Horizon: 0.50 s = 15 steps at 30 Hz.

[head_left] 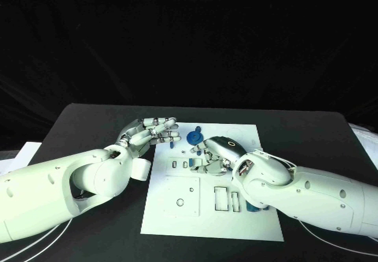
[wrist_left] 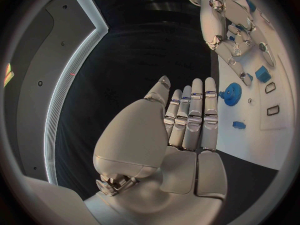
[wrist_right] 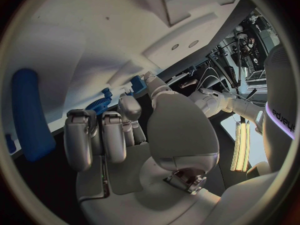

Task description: Assemble the parts on the task board

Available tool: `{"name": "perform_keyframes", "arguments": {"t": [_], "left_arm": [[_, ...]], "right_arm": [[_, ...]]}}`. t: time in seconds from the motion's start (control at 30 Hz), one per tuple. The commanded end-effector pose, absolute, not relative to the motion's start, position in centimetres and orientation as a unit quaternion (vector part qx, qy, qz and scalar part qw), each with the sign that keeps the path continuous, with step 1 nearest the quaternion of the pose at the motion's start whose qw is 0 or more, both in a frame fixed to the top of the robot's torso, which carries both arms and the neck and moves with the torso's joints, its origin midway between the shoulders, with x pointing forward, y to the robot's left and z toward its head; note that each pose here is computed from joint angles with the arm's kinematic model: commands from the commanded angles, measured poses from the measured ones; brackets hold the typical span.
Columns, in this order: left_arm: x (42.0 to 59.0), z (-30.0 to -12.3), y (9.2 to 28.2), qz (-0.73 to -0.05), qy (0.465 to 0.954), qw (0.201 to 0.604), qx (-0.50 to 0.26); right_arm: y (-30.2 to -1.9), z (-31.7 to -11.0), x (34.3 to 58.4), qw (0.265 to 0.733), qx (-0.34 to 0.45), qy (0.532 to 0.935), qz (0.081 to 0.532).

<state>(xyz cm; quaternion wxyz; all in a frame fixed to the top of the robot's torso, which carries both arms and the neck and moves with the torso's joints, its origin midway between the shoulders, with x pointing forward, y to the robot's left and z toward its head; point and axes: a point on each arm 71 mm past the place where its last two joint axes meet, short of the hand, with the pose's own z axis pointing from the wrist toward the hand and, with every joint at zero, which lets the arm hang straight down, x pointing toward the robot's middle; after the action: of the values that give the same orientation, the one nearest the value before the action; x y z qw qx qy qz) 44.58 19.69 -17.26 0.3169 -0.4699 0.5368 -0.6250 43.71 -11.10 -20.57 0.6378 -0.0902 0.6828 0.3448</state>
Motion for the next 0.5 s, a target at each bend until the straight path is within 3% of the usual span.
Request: {"name": "perform_keyframes", "arguments": {"t": [0.03,0.33,0.5], "left_arm": [[44.6,-17.1,19.6,-0.635,0.534,0.313,-0.462],[45.1,-17.3,19.9,-0.626,0.543,0.332,-0.450],[45.3,-18.2,20.0,-0.565,0.616,0.348,-0.425]], "right_arm": [[-11.5,-19.1,43.4,0.666,-0.071,0.642,0.373],[-13.0,-16.2,42.1,0.659,-0.072,0.631,0.404],[-15.4,-13.8,42.2,0.628,-0.027,0.644,0.436]]}}
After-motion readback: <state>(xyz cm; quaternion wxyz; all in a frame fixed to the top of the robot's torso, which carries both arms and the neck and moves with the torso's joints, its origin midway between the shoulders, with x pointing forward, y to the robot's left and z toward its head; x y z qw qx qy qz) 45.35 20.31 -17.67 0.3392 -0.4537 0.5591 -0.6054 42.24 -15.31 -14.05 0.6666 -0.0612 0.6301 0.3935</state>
